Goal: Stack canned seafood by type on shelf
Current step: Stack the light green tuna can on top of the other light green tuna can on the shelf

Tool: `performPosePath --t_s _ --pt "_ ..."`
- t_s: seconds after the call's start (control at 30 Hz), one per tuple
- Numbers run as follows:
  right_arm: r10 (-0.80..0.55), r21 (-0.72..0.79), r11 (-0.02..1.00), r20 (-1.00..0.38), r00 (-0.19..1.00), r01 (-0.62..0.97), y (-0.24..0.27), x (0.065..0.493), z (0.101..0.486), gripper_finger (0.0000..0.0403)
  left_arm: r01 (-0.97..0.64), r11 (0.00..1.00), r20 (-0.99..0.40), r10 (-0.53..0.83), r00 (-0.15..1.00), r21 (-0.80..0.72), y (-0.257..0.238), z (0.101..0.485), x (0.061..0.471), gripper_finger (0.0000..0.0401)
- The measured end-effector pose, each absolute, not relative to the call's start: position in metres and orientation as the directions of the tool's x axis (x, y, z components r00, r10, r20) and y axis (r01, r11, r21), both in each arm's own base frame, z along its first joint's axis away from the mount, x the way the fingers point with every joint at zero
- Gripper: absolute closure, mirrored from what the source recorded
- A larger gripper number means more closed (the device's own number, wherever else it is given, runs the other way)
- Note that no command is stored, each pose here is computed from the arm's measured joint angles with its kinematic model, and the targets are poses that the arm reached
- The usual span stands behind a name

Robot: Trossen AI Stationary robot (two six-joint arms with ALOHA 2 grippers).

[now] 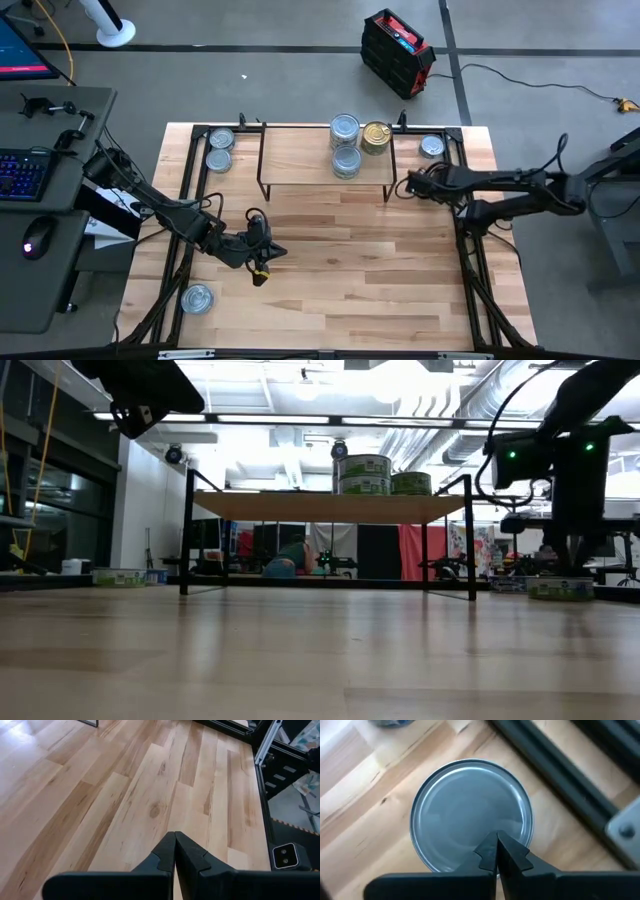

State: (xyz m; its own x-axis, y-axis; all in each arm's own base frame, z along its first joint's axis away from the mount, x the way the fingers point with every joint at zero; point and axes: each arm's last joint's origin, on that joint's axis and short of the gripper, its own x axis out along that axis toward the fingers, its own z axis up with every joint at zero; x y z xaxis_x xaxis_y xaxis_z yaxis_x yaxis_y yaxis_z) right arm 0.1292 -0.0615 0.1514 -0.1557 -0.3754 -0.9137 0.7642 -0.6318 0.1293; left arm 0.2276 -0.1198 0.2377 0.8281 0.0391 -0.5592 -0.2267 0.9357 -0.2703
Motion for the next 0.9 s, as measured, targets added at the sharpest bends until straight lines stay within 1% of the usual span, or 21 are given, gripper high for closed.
performPosePath --t_s 0.1,0.3,0.53,0.77,0.9 --pt "-0.380 0.152 -0.635 -0.915 -0.135 0.757 -0.049 0.133 0.151 0.0403 -0.226 0.936 -0.559 0.039 0.828 -0.269 -0.120 0.238 0.228 0.0400" --pt "-0.388 0.152 -0.518 -0.919 -0.073 0.842 -0.027 0.139 0.152 0.0403 -0.225 0.936 -0.559 0.039 0.828 -0.269 -0.120 0.238 0.228 0.0400" --pt "-0.358 0.145 -0.385 -0.934 -0.003 0.911 -0.001 0.141 0.152 0.0403 -0.225 0.936 -0.559 0.039 0.828 -0.269 -0.120 0.238 0.228 0.0400" --pt "-0.295 0.161 -0.263 -0.952 0.080 0.951 0.028 0.142 0.152 0.0403 -0.204 0.950 -0.560 0.039 0.828 -0.235 -0.120 0.238 0.228 0.0400" --pt "-0.238 0.237 -0.233 -0.954 0.181 0.943 0.043 0.147 0.152 0.0403 -0.196 0.954 -0.560 0.039 0.828 -0.225 -0.120 0.238 0.228 0.0400"
